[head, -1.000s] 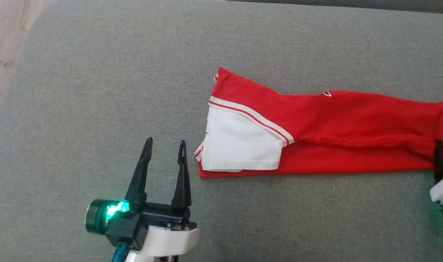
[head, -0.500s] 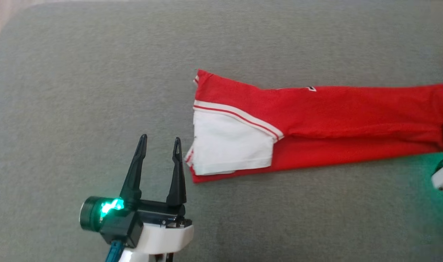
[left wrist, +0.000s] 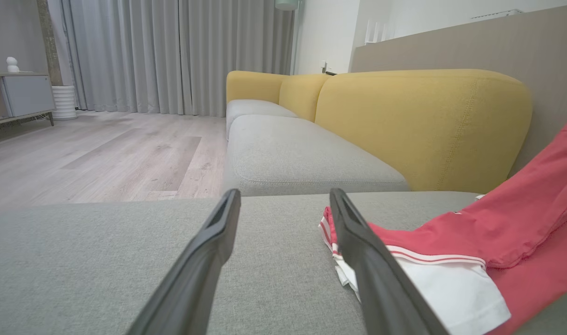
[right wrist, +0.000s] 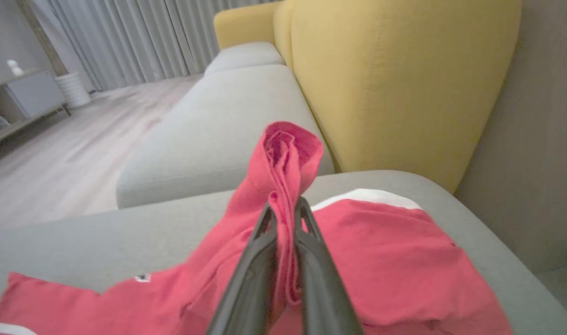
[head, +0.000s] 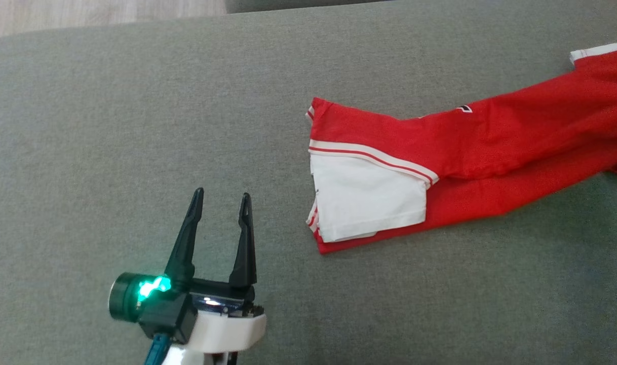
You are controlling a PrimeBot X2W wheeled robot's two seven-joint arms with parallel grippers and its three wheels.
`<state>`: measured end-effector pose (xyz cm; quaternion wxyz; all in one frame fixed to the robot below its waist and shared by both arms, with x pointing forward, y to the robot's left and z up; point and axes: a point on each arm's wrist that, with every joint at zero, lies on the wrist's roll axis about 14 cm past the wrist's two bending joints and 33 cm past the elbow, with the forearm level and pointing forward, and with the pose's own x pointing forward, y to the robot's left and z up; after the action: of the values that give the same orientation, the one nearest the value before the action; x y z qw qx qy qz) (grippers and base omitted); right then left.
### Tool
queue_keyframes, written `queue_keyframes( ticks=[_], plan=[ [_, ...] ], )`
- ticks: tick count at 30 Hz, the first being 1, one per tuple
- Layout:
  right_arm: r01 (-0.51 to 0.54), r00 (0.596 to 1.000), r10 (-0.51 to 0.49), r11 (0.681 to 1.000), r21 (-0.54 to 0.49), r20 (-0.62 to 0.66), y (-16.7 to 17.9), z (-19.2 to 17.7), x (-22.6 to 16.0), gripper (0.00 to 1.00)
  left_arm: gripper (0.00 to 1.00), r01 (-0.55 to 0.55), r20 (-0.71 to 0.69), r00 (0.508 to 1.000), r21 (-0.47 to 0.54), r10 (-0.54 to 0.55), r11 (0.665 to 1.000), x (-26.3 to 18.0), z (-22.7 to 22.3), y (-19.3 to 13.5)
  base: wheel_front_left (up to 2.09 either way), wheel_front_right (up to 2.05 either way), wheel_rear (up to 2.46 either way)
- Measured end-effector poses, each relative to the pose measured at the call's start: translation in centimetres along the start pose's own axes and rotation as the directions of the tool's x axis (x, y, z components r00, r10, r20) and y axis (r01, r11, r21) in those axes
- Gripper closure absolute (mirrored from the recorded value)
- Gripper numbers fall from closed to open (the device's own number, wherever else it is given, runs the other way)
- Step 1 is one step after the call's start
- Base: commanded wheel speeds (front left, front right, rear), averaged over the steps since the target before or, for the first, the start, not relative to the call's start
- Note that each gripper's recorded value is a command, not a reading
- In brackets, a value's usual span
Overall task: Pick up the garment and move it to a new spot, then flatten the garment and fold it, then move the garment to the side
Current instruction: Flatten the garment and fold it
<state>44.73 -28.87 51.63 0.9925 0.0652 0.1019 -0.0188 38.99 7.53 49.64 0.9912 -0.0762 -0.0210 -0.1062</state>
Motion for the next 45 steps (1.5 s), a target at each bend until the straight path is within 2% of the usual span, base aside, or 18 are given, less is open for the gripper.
queue_keyframes(
  ticks=[4,5,9,13,17,18,19,22,25,29,32,35,37,40,42,45],
  plan=[
    [-0.169,0.985,0.167,0.985,0.041,0.048,6.8,1.2,0.2,1.0,0.0,-0.015,-0.006,1.0,0.007,0.015,1.0,-0.3,-0.1,0.5,0.0,0.0,0.0],
    [-0.169,0.985,0.167,0.985,0.041,0.048,6.8,1.2,0.2,1.0,0.0,-0.015,-0.006,1.0,0.007,0.015,1.0,-0.3,-0.1,0.5,0.0,0.0,0.0],
    [-0.33,0.944,0.327,0.941,0.069,0.05,13.6,0.7,-0.2,1.0,0.0,-0.038,-0.013,0.999,0.014,0.038,0.999,-0.7,-0.2,1.2,0.0,0.0,0.0],
    [-0.472,0.878,0.477,0.873,0.121,-0.023,20.5,-2.5,-1.2,1.0,0.0,-0.058,-0.02,0.998,0.021,0.059,0.998,-1.1,-0.4,1.8,0.0,0.0,0.0],
    [-0.544,0.82,0.556,0.831,0.121,-0.135,24.9,-7.0,-2.1,1.0,0.0,-0.065,-0.029,0.997,0.022,0.065,0.998,-1.5,-0.6,2.0,0.0,0.0,0.0],
    [-0.558,0.803,0.571,0.821,0.122,-0.169,25.7,-8.3,-2.4,0.7,0.0,-0.067,-0.032,0.997,0.023,0.067,0.998,-1.7,-0.6,2.1,0.0,0.0,0.0],
    [-0.57,0.788,0.582,0.813,0.121,-0.201,26.5,-9.6,-2.6,0.0,0.0,-0.07,-0.034,0.997,0.024,0.07,0.997,-1.8,-0.7,2.1,0.0,0.0,0.0],
    [-0.589,0.768,0.603,0.797,0.133,-0.214,27.9,-11.2,-2.8,0.0,0.0,-0.088,-0.039,0.995,0.019,0.089,0.996,-2.1,-0.7,2.6,0.0,0.0,0.0],
    [-0.593,0.779,0.611,0.79,0.155,-0.137,28.2,-9.7,-2.4,0.0,0.0,-0.101,-0.033,0.994,0.024,0.102,0.995,-2.2,-0.5,2.8,0.0,0.0,0.0],
    [-0.578,0.813,0.582,0.804,0.139,0.012,27.3,-6.1,-1.6,0.0,0.0,-0.098,-0.018,0.995,0.013,0.098,0.995,-2.2,0.0,2.6,0.0,0.0,0.0],
    [-0.538,0.842,0.525,0.835,0.114,0.128,24.8,-3.3,-1.4,0.0,0.0,-0.096,-0.002,0.995,0.01,0.096,0.995,-2.4,0.6,2.4,0.0,0.0,0.0],
    [-0.475,0.865,0.448,0.876,0.082,0.225,20.8,-1.5,-1.8,0.0,0.0,-0.102,0.003,0.995,0.011,0.102,0.995,-3.2,0.8,2.4,0.0,0.0,0.0],
    [-0.425,0.883,0.401,0.904,0.052,0.243,18.1,-2.0,-2.7,0.0,0.0,-0.107,0.002,0.994,0.019,0.107,0.994,-3.8,0.8,2.5,0.0,0.0,0.0],
    [-0.361,0.916,0.349,0.932,0.029,0.198,15.1,-4.5,-4.5,0.0,0.0,-0.116,0.002,0.993,0.036,0.116,0.993,-4.9,0.9,2.6,0.0,0.0,0.0],
    [-0.333,0.933,0.326,0.943,0.024,0.151,14.1,-6.5,-6.0,0.0,0.0,-0.121,0.0,0.993,0.047,0.121,0.992,-5.8,0.8,2.7,0.0,0.0,0.0],
    [-0.308,0.945,0.311,0.951,-0.037,0.1,13.1,-8.4,-8.1,0.0,0.0,-0.116,-0.006,0.993,0.053,0.117,0.992,-7.0,0.6,2.6,0.0,0.0,0.0]
  ],
)
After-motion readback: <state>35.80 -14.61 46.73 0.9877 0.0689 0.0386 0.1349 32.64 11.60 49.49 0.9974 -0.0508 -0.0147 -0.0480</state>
